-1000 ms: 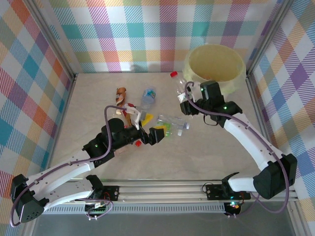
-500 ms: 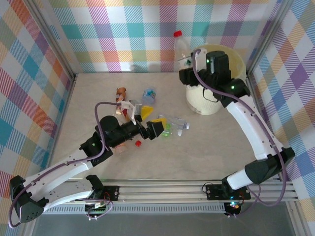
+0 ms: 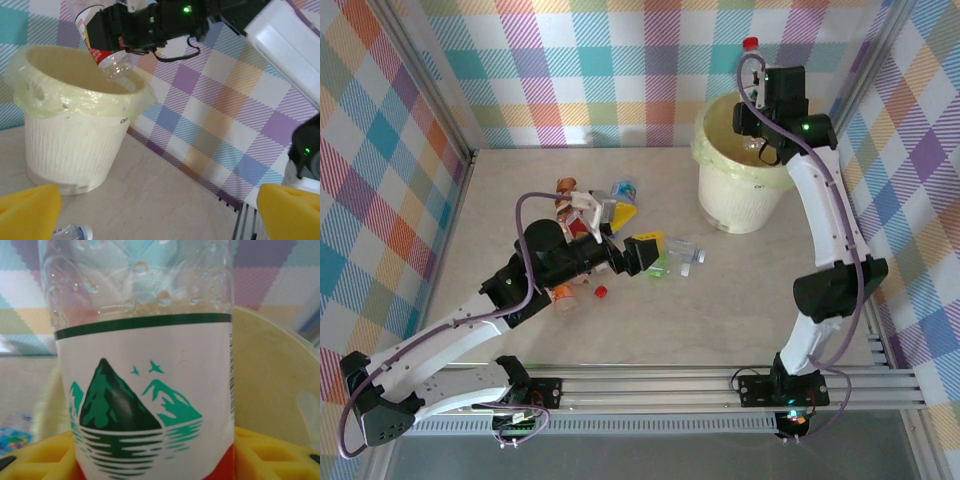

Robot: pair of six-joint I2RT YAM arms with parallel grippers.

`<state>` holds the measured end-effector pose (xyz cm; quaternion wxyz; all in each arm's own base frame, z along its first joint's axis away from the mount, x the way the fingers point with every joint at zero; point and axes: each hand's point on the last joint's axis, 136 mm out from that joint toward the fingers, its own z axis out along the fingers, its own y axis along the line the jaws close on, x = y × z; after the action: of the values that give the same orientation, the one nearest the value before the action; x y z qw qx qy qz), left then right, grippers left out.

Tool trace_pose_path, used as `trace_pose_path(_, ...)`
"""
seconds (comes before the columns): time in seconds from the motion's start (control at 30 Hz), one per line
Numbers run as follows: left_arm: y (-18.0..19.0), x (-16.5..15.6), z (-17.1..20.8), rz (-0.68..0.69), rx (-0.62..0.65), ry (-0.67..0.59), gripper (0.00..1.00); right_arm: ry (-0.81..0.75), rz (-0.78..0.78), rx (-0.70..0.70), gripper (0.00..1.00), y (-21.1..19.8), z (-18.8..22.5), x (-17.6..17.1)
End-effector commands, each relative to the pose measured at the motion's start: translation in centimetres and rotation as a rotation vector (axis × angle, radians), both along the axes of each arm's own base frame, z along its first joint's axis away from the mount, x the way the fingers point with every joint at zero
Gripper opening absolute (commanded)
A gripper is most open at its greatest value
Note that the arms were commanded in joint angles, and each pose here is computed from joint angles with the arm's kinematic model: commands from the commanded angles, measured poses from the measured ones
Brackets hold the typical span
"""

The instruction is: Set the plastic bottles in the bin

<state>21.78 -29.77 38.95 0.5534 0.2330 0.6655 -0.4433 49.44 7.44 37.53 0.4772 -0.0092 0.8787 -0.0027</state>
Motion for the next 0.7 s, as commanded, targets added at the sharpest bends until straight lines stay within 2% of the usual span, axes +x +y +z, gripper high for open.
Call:
trace_pose_path(0.0, -0.6, -0.7, 0.4, -0.046, 0.044, -0.028, 1.0, 0.123, 0.001, -0.003, 0.59, -0.9, -2.5, -0.5)
trace_pose_path(0.37, -2.3, -1.4, -2.7, -0.148, 0.154, 0.041, 1.0, 0.324, -0.027, 0.062, 0.59, -2.8, -8.1, -0.2)
trace_pose_path(0.67, -2.2, -2.0, -4.4, -0.176, 0.199, 0.087, 1.0, 0.367, -0.048, 0.104, 0.67, -3.5, -9.1, -0.6)
